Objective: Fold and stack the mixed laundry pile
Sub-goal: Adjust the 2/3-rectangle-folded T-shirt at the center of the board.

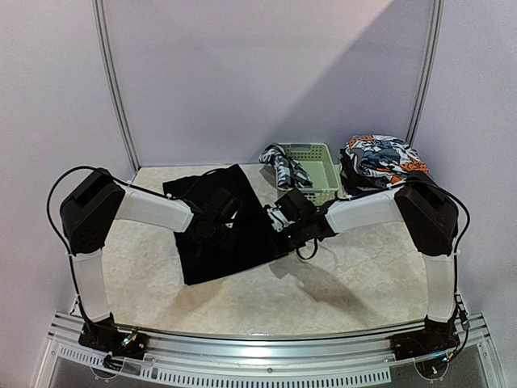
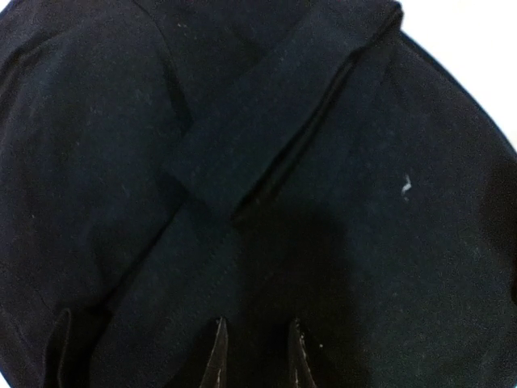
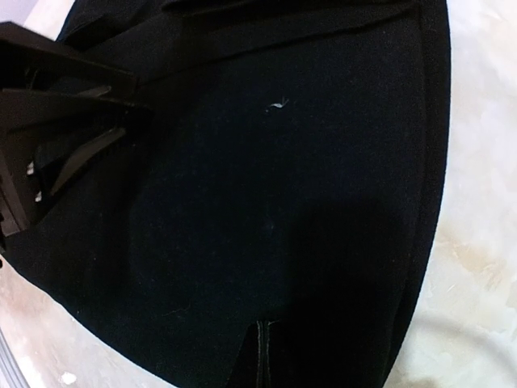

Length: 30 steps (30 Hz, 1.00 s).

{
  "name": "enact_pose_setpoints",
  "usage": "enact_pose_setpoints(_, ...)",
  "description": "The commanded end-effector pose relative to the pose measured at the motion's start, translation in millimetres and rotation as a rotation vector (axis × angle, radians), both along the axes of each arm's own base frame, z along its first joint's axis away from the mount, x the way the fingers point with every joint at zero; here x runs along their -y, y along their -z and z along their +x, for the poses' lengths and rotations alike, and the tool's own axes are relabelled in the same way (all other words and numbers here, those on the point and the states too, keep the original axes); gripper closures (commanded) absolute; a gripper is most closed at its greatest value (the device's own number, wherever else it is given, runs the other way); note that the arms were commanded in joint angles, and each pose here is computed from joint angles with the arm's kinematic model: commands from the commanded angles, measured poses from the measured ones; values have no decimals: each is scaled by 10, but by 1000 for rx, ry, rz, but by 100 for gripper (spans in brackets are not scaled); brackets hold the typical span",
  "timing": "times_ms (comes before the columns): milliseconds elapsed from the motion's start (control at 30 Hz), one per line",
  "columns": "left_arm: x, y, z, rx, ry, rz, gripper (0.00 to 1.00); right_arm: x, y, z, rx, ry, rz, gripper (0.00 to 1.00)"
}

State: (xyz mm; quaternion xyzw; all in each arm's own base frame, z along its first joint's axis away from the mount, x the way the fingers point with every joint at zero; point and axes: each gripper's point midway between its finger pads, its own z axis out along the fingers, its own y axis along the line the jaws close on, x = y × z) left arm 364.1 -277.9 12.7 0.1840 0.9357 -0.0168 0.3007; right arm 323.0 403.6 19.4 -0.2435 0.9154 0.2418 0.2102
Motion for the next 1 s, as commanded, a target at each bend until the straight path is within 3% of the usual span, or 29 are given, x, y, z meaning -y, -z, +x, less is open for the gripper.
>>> enact_pose_setpoints(0, -150, 83, 100, -8, -21, 71, 73, 207, 336, -83, -41, 7, -98, 100)
enact_pose_setpoints(300, -364, 78, 281, -1, -59, 109, 74, 273, 431, -133, -59, 1, -131, 100)
enact_pose_setpoints(567, -610, 110, 682, 7, -115, 139, 74, 272, 440, -152, -68, -7, -131, 100)
enact_pose_setpoints(767, -881, -2, 1020, 21, -172, 165, 74, 291, 434, -175, -73, -12, -139, 100)
enact_pose_setpoints(967, -1006, -212, 1096, 50, -184, 190, 73, 315, 453, -197, -79, -15, -150, 100)
